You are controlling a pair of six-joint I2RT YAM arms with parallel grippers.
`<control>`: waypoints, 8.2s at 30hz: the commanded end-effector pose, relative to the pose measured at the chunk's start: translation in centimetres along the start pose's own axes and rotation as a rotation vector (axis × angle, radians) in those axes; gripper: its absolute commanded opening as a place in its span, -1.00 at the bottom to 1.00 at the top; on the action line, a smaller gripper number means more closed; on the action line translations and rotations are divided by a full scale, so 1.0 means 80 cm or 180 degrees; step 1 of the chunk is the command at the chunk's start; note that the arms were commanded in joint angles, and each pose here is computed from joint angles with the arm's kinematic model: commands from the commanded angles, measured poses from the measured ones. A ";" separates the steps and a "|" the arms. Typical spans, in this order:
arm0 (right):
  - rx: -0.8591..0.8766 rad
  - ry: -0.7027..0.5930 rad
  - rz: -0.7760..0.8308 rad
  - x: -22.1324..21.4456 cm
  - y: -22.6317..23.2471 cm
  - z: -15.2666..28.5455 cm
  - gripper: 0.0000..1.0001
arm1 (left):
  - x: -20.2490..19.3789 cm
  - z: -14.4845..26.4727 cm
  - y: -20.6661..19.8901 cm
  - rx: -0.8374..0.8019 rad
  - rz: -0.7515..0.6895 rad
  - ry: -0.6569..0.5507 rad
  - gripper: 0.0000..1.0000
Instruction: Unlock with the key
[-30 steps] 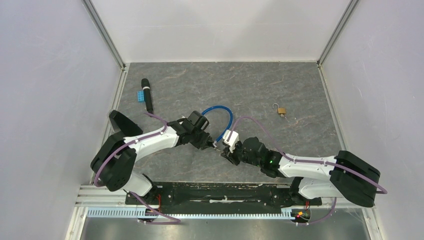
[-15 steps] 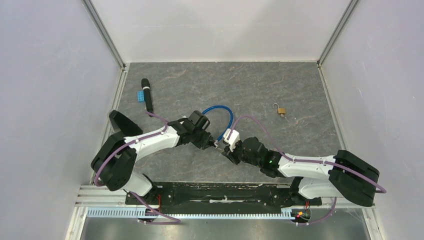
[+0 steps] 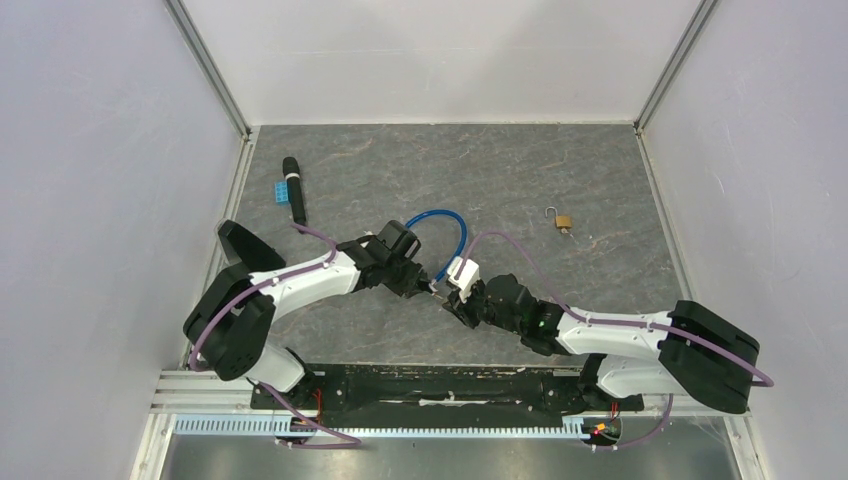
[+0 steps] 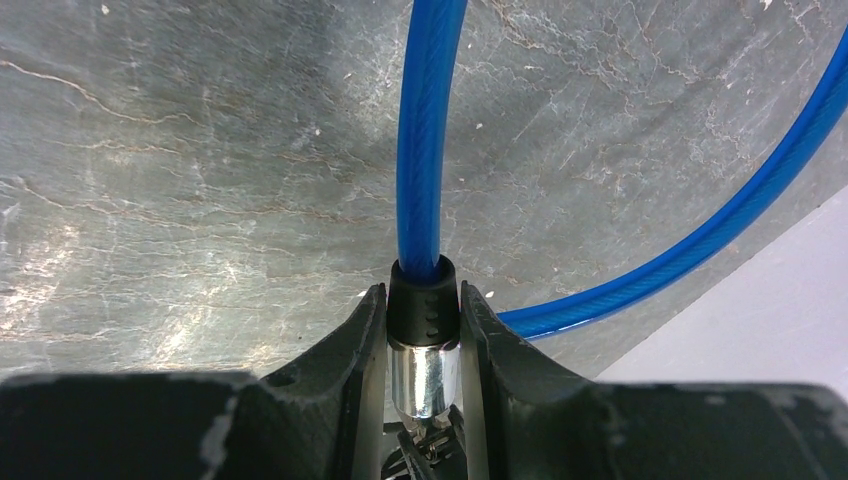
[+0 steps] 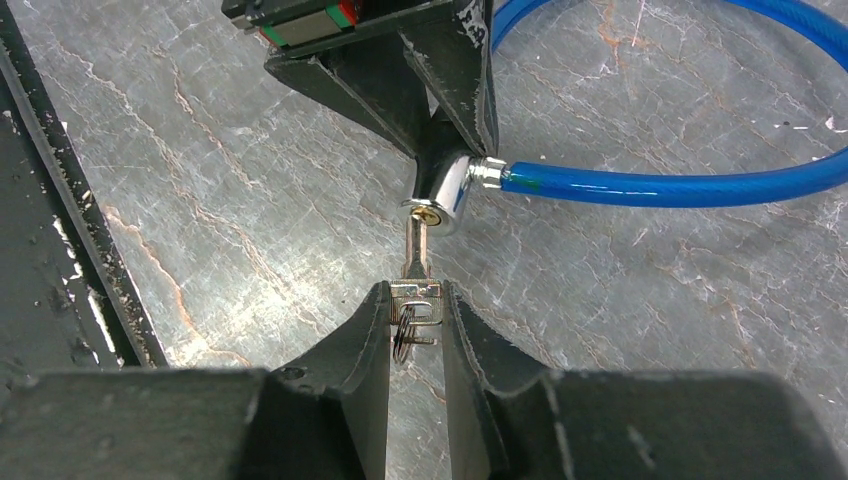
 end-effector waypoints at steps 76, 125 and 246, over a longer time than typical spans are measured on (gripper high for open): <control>-0.0572 -0.0620 -0.0149 0.025 -0.013 -0.004 -1.00 | -0.044 0.028 -0.050 -0.0453 0.0244 0.0246 -0.95; -0.0747 -0.1260 0.0074 0.022 -0.027 0.043 -1.00 | -0.122 0.049 -0.036 -0.0620 -0.0007 0.0739 -0.96; -0.0141 0.0929 -0.0445 -0.024 -0.045 -0.041 0.15 | 0.013 0.027 0.027 -0.0824 -0.0395 -0.0069 0.88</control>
Point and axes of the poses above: each gripper's point midway between its finger pads, its own z axis back along the fingers, its own y axis along the line the jaws close on, x = y × z, the point moved 5 cm from there along z, back along the fingers, and after that the axes turned 2 degrees about z, right-handed, at the moved point
